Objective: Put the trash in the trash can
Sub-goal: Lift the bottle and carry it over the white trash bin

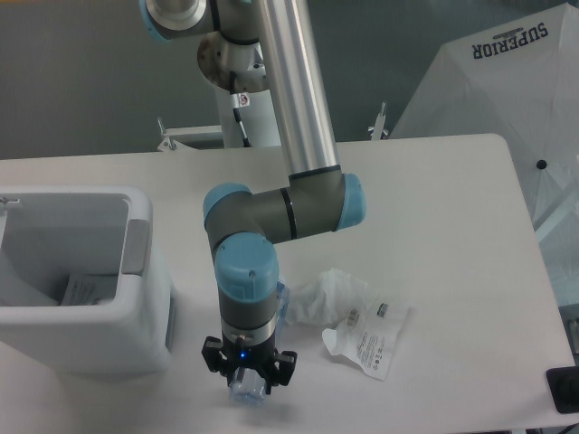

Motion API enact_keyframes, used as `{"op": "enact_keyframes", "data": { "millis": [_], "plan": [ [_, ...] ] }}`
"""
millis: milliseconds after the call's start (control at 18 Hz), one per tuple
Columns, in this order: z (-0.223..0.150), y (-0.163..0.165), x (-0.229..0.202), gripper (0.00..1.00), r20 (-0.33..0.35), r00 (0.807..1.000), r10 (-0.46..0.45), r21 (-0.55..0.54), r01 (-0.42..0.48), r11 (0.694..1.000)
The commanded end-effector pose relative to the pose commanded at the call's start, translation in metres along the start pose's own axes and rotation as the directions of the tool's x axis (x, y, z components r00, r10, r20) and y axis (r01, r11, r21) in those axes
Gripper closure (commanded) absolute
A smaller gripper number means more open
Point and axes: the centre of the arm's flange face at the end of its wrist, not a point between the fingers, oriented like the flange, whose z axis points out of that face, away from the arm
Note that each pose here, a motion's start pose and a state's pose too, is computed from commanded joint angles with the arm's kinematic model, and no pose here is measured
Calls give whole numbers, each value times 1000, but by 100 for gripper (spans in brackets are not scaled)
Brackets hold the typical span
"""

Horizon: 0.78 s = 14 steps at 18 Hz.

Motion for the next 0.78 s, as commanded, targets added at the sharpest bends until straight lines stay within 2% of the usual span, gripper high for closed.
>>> {"op": "enact_keyframes", "data": {
  "millis": [222,333,500,778],
  "plan": [
    [-19,-6,-7,38,0,1000,-7,36,7,999],
    [-40,-12,-15,38,14,1000,-16,71,15,997],
    [-87,-24,-28,38,5,999,-41,160,40,986],
    [-175,-51,-84,38,58,990,-131,326,105,939]
  ]
}}
